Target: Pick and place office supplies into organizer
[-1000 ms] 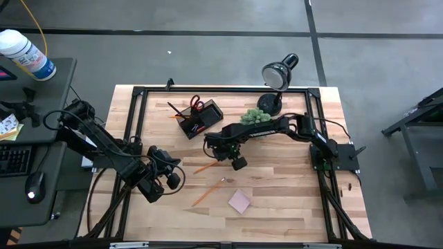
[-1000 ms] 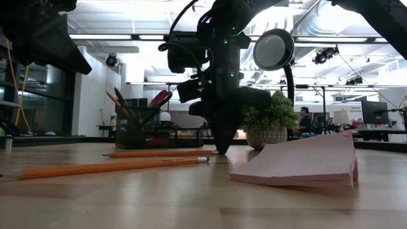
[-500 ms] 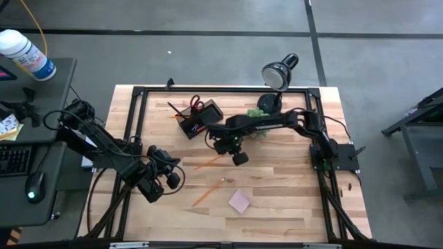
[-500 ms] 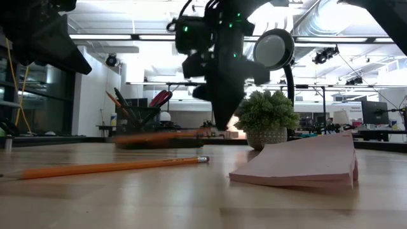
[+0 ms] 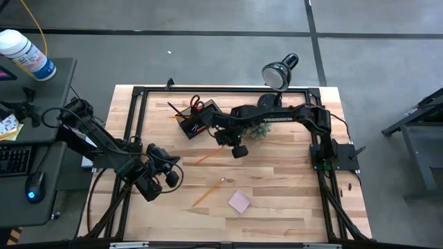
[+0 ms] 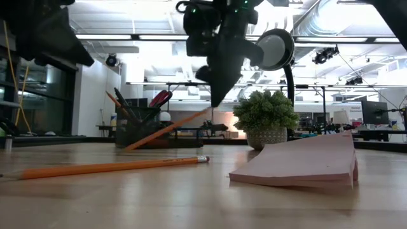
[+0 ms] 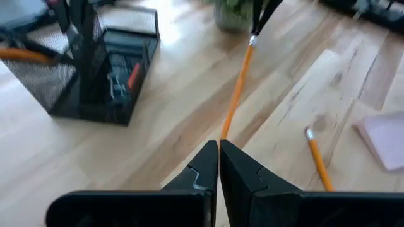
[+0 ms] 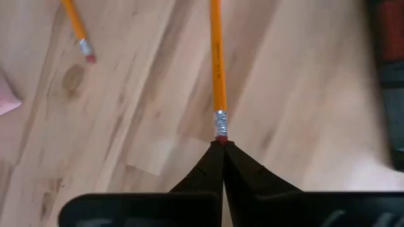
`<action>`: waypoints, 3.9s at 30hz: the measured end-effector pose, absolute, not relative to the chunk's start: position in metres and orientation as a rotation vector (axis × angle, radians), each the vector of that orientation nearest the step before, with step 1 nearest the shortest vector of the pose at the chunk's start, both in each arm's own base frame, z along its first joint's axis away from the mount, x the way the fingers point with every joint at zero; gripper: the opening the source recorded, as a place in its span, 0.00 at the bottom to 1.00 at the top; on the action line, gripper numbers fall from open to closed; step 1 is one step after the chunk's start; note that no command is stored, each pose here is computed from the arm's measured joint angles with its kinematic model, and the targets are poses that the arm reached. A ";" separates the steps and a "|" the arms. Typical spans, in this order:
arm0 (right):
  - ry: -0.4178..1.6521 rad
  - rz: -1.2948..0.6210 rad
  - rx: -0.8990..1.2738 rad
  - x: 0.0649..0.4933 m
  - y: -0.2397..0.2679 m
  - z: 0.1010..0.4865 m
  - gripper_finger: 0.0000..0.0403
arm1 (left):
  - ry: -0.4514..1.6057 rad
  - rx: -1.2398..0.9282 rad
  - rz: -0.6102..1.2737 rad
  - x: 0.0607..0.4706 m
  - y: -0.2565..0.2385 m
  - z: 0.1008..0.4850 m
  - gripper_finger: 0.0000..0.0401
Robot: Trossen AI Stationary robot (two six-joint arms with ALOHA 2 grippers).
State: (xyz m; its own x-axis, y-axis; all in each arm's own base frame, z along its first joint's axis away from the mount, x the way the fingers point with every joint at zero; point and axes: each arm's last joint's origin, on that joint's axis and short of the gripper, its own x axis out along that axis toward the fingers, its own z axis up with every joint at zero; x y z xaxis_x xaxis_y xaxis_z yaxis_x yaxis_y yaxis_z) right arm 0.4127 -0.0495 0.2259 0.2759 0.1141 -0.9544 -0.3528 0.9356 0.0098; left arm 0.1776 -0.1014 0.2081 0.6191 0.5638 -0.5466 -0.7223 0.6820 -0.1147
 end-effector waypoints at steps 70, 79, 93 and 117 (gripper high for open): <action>1.121 0.026 0.265 0.284 0.109 0.221 0.00 | 0.731 -0.082 0.237 0.215 -0.072 0.231 0.01; 0.878 -0.141 0.636 0.249 0.132 0.193 0.00 | 0.592 -0.184 0.323 0.221 -0.072 0.239 0.01; 0.841 -0.075 0.554 0.222 0.189 0.163 0.00 | 0.566 -0.417 0.356 0.236 -0.079 0.227 0.01; 0.907 -0.167 1.100 0.241 0.213 0.118 0.40 | 0.616 -0.548 0.364 0.259 -0.090 0.195 0.30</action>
State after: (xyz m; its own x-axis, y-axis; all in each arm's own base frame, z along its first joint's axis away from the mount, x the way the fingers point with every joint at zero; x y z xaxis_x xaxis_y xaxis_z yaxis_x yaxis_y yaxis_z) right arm 0.2406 0.2130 0.1179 0.6429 0.3037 -0.7031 0.5341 0.4802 0.6958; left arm 0.2591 -0.0900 0.1953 0.7608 0.1592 -0.6291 -0.4746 0.7977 -0.3721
